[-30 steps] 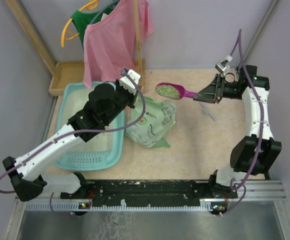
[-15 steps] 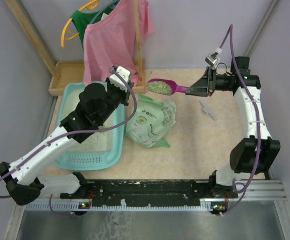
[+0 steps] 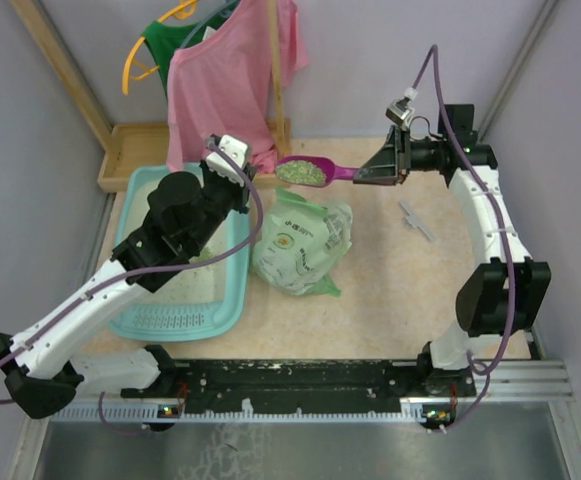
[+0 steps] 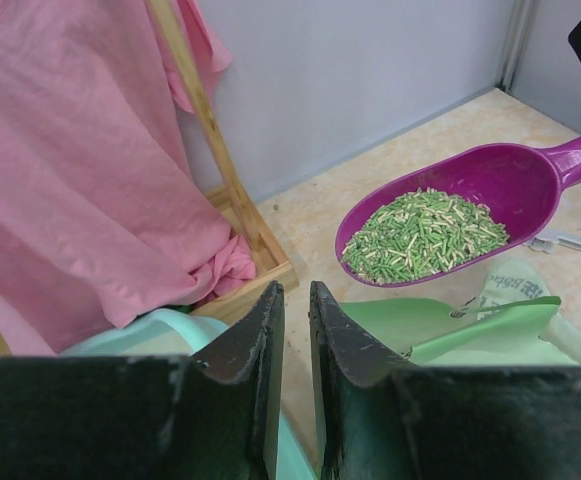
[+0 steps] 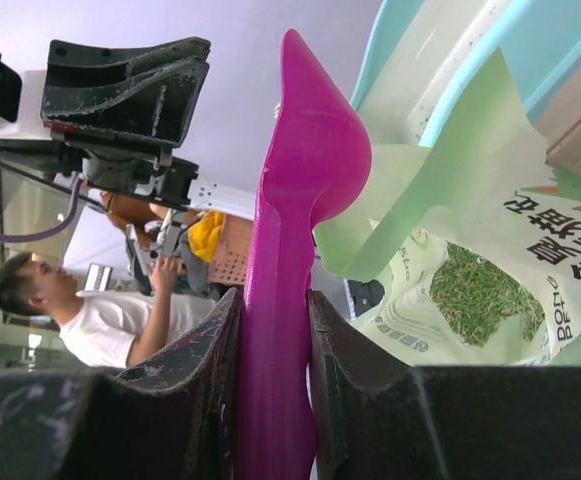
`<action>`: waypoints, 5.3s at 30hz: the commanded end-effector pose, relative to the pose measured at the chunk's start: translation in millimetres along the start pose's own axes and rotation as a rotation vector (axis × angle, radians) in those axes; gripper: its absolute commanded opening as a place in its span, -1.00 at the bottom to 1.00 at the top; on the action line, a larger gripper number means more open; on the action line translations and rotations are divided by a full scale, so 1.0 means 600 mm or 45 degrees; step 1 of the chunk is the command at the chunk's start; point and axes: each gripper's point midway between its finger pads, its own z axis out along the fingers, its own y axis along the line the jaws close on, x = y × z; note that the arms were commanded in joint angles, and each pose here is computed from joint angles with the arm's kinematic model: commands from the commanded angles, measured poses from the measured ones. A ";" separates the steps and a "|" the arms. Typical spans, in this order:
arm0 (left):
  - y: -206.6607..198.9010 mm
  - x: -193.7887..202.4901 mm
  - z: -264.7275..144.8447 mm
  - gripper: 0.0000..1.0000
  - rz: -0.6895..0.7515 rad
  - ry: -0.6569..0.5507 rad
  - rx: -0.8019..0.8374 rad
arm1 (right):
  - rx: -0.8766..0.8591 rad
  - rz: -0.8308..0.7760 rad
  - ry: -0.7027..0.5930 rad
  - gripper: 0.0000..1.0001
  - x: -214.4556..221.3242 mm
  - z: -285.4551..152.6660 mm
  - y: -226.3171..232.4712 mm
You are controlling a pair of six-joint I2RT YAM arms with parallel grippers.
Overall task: Fill the litter box with clean litter
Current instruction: Pour the cat litter into the litter box.
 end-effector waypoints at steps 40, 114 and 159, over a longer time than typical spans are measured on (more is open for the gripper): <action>0.052 -0.017 -0.041 -0.61 -0.009 -0.033 -0.132 | -0.360 -0.113 0.457 -1.00 0.004 0.228 0.057; 0.098 -0.124 -0.091 -0.12 0.089 -0.249 -0.185 | -0.203 -0.231 0.473 -1.00 0.046 0.481 0.004; 0.084 -0.047 -0.093 -0.07 0.087 -0.191 -0.155 | 0.531 -1.126 0.436 -1.00 0.057 0.482 -0.069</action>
